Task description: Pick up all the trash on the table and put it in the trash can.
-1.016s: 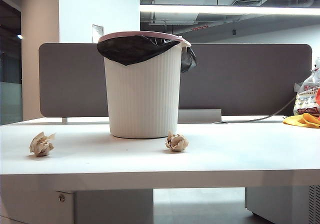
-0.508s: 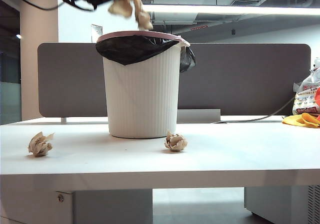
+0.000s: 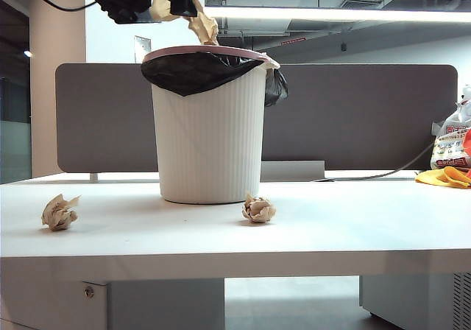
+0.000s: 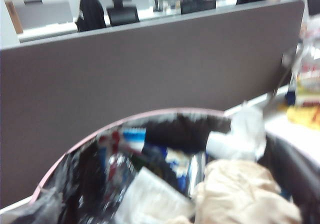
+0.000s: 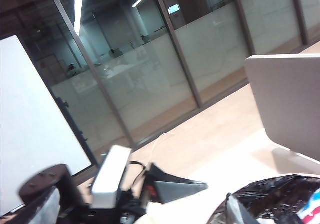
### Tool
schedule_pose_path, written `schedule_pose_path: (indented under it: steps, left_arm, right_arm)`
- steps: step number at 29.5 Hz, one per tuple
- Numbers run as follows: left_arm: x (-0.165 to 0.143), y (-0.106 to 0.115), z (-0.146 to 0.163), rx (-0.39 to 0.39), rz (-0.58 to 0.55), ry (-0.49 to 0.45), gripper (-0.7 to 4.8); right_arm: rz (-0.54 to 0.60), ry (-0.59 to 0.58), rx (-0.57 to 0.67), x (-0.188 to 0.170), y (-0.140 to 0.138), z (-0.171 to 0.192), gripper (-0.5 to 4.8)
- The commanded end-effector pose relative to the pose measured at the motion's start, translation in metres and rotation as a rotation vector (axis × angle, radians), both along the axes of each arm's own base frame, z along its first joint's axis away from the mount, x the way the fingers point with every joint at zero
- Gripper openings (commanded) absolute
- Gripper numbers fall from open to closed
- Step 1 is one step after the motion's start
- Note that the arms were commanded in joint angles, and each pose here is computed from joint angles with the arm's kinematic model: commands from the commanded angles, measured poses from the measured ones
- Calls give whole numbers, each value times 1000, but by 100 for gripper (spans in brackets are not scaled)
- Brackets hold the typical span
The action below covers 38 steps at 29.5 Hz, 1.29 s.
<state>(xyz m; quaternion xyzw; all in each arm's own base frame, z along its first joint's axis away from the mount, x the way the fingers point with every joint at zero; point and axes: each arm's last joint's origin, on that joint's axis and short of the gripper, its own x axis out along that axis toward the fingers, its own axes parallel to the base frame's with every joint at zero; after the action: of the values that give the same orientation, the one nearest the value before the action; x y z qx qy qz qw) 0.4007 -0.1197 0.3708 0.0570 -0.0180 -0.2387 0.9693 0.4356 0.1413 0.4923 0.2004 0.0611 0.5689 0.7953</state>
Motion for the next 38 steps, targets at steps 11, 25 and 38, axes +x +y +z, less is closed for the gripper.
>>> schedule_pose_path:
  steps: [11, 25, 38]
  left_arm:
    - [-64, 15, 51, 84, -63, 134, 479]
    - [-127, 39, 109, 26, -64, 188, 479]
    - [-166, 34, 52, 108, -218, 796, 479]
  right_arm:
    - [-182, -143, -590, -10, 36, -57, 418]
    - [-284, -166, -753, -44, 61, -43, 423]
    - [-328, 218, -972, -85, 40, -49, 479]
